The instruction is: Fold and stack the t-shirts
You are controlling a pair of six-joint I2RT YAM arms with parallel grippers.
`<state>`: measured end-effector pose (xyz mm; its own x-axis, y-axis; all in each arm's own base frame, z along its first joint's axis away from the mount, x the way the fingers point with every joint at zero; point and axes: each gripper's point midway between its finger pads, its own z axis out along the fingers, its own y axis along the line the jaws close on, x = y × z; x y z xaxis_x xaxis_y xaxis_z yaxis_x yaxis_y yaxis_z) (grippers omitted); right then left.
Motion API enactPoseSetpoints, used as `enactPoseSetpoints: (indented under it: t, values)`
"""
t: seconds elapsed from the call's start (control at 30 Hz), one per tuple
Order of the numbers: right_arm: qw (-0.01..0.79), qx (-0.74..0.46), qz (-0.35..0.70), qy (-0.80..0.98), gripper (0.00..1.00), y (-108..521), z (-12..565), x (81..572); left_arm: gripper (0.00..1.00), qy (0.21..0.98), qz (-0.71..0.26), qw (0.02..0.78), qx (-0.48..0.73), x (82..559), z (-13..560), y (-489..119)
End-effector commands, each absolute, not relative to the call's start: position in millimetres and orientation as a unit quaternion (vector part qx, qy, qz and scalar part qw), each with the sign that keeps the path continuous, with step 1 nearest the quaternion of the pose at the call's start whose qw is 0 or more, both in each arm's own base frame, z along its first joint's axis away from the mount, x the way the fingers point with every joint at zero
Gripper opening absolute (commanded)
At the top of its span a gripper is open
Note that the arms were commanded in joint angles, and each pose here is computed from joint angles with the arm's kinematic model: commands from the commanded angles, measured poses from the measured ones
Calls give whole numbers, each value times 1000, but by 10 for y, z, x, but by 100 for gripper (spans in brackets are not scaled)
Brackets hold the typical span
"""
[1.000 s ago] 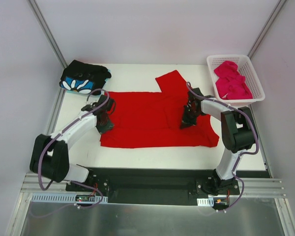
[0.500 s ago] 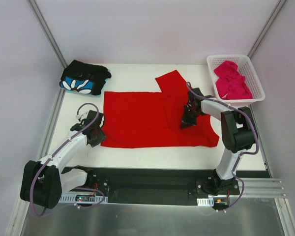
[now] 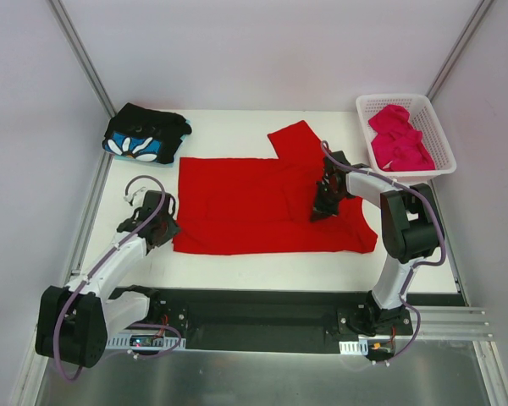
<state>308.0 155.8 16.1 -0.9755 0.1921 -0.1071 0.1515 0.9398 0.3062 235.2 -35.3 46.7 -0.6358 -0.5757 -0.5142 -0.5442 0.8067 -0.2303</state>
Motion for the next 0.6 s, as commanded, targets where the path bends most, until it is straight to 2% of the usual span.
enactPoseSetpoints:
  t: [0.0,0.33,0.57]
  values:
    - [68,85,106,988,1,1351,139,3045,36,900,-24,306,-310,2428,402,-305]
    - [69,83,107,988,1,1356,163,3038,36,901,-46,294,-316,2376,277,-374]
    - [68,84,106,988,1,1350,151,3036,36,888,-52,323,-324,2416,374,-343]
